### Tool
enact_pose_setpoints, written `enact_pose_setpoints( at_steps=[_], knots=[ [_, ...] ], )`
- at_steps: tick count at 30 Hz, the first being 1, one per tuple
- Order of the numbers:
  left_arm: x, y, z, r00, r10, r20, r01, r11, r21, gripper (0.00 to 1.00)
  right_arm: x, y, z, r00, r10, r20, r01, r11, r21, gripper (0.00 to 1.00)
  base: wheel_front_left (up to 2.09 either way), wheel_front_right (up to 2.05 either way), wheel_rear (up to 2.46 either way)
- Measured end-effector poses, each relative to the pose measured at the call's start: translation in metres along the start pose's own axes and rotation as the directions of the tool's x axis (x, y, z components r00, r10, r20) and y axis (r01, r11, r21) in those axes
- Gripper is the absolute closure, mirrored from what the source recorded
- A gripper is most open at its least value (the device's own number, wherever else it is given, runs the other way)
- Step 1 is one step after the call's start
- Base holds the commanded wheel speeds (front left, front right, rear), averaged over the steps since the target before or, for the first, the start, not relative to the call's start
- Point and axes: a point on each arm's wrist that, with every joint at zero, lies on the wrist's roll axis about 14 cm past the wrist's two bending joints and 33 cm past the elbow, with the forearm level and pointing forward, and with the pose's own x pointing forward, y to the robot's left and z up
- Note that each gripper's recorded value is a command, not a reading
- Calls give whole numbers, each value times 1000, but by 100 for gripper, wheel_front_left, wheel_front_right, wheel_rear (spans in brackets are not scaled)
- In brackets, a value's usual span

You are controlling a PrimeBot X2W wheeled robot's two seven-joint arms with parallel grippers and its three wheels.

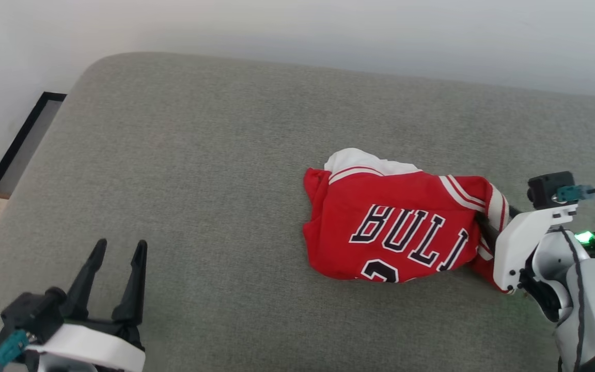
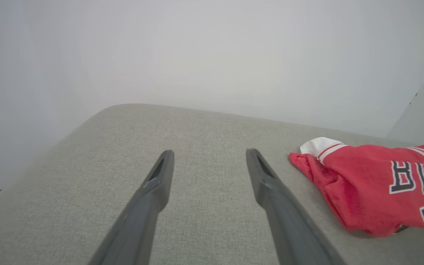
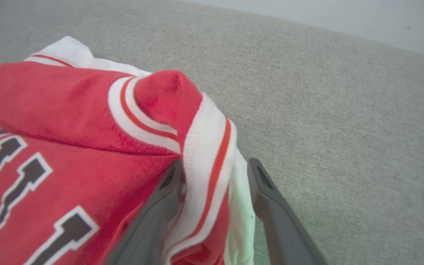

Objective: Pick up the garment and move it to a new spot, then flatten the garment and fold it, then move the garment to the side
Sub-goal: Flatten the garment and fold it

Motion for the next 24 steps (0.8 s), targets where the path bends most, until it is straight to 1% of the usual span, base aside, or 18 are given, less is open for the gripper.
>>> enact_pose_setpoints(
  at_steps=[3,6,10,12,14,17,22,24],
  knots=[
    [8,-5,4,999,-35,4,35,999,8,0,-3,-7,2,1000,-12,12,11,999,34,0,0,0,0],
    [18,-12,8,997,-82,2,82,997,12,0,-10,-12,11,998,-24,56,21,998,53,0,0,0,0],
    [39,-30,18,984,-177,-20,177,983,36,0,-27,-22,23,987,-57,148,46,996,76,0,0,0,0],
    [51,-42,24,973,-228,-33,229,973,37,0,-38,-28,32,973,-82,214,65,994,84,0,0,0,0],
    [63,-54,30,958,-281,-57,284,957,56,0,-51,-36,42,950,-119,288,93,990,103,0,0,0,0],
    [80,-75,39,928,-361,-88,368,927,71,0,-71,-47,53,904,-179,389,135,981,138,0,0,0,0],
    [103,-117,44,856,-489,-167,507,858,89,0,-101,-54,60,826,-240,510,192,970,146,0,0,0,0],
    [113,-132,43,828,-523,-203,547,833,84,0,-112,-57,60,793,-266,548,209,964,166,0,0,0,0]
  ],
)
